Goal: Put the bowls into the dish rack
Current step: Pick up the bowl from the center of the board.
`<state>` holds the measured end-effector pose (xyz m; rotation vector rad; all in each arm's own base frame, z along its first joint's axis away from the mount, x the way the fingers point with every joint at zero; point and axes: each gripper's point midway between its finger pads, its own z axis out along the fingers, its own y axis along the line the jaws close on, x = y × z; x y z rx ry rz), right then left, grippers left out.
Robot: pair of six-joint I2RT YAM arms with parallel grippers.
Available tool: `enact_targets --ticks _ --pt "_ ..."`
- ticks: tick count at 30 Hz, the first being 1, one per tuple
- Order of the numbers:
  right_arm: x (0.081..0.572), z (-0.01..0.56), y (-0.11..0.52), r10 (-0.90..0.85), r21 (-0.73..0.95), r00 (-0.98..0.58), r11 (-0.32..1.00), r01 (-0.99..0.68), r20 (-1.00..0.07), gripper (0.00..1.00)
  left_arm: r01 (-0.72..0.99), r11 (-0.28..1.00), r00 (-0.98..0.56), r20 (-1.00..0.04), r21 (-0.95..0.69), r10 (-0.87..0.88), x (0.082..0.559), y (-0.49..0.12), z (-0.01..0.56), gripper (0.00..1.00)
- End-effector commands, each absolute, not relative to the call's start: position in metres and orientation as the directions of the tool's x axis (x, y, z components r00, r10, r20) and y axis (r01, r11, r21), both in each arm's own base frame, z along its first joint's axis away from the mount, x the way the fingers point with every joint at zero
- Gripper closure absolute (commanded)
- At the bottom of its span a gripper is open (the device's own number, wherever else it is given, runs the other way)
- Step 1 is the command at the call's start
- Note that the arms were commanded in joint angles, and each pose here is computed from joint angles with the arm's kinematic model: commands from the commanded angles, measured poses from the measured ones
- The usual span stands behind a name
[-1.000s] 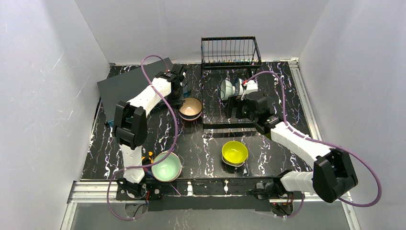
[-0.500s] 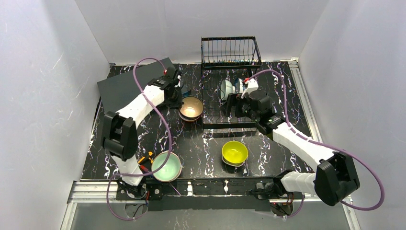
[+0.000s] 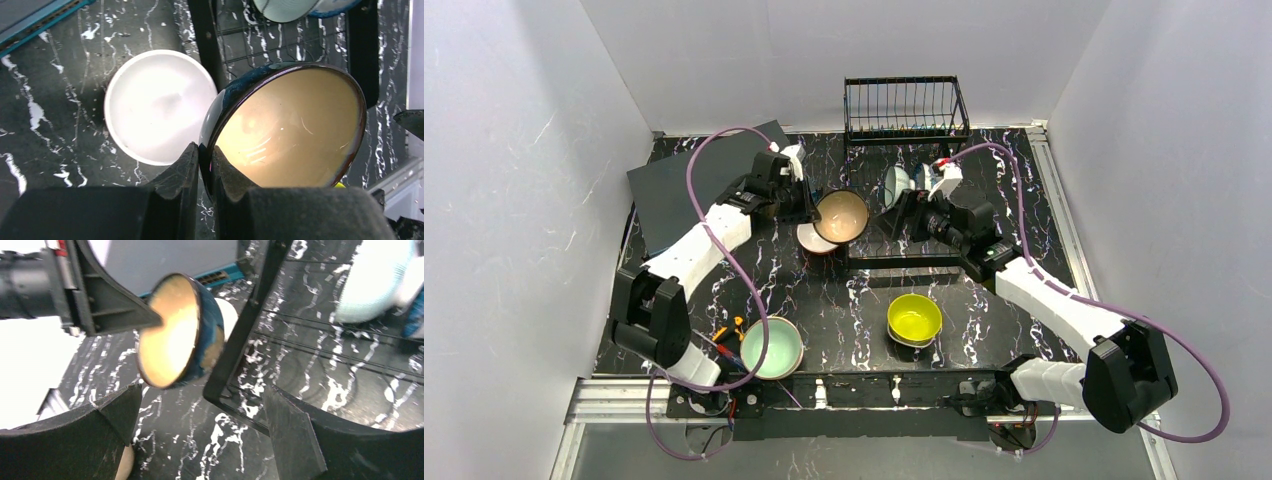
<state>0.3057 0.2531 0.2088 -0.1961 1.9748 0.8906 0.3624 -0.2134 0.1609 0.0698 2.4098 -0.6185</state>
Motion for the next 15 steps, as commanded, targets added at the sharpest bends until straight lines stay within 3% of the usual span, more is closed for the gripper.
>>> enact_targets --ticks 1,15 --pt "0.298 0.241 0.275 0.31 0.613 -0.548 0.574 -0.544 -0.777 0.01 0.407 0.746 -0.671 -0.727 -0.527 -0.147 0.357 -0.244 0.235 1.0" --pt "0.286 0.238 0.291 0.365 0.714 -0.615 0.415 -0.565 -0.699 0.01 0.551 0.62 -0.592 -0.785 -0.558 -0.18 0.337 -0.258 0.27 1.0"
